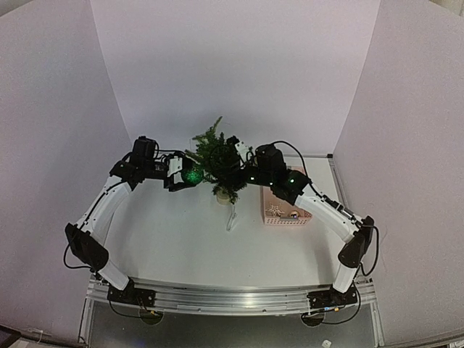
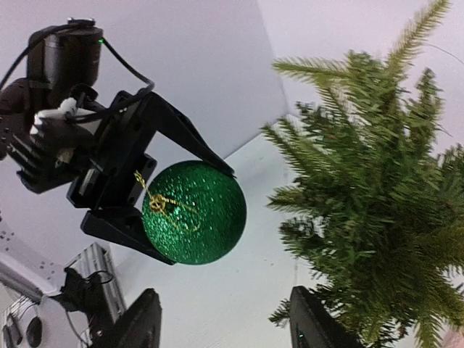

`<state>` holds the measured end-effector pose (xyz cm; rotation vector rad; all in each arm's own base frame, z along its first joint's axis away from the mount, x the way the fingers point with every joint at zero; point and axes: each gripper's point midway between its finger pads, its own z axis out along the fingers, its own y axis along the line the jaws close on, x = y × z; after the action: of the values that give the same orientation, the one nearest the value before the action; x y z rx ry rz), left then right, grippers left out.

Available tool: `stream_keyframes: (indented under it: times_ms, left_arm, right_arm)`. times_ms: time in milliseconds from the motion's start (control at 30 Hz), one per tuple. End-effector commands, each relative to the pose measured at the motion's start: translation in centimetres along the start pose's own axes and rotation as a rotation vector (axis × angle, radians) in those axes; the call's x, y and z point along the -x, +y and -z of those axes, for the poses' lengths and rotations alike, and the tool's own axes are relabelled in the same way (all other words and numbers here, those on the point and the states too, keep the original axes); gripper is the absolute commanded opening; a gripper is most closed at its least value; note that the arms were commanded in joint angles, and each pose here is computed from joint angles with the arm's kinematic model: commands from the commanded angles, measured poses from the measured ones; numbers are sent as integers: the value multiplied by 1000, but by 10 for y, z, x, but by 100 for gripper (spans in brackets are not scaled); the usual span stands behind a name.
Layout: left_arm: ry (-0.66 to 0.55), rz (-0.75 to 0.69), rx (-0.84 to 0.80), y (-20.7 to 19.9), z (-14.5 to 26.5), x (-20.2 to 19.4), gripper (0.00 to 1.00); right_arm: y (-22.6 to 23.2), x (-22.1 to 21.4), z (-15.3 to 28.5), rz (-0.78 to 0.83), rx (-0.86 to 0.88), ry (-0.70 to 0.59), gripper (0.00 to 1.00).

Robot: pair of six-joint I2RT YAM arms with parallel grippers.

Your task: Decorate the small christmas tree

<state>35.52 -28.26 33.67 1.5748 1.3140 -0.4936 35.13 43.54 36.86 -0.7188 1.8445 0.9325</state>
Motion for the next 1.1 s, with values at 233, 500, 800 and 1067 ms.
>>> stream_keyframes:
  times_ms: [233,500,800,1067]
  left_arm:
    - [-188,-225,-59,-46,31,50,48]
    - [-192,-218,-61,-47,31,51,49]
    - [-181,-194,-65,-46,28,48,49]
    - [-174,-186,-66,-46,26,45,49]
  right_arm:
    - [77,18,7,-33,453,30,55]
    - [86,15,-1,-53,540,59,42]
    - [81,15,-11,-66,520,53,27]
    - [79,15,-15,-70,511,52,21]
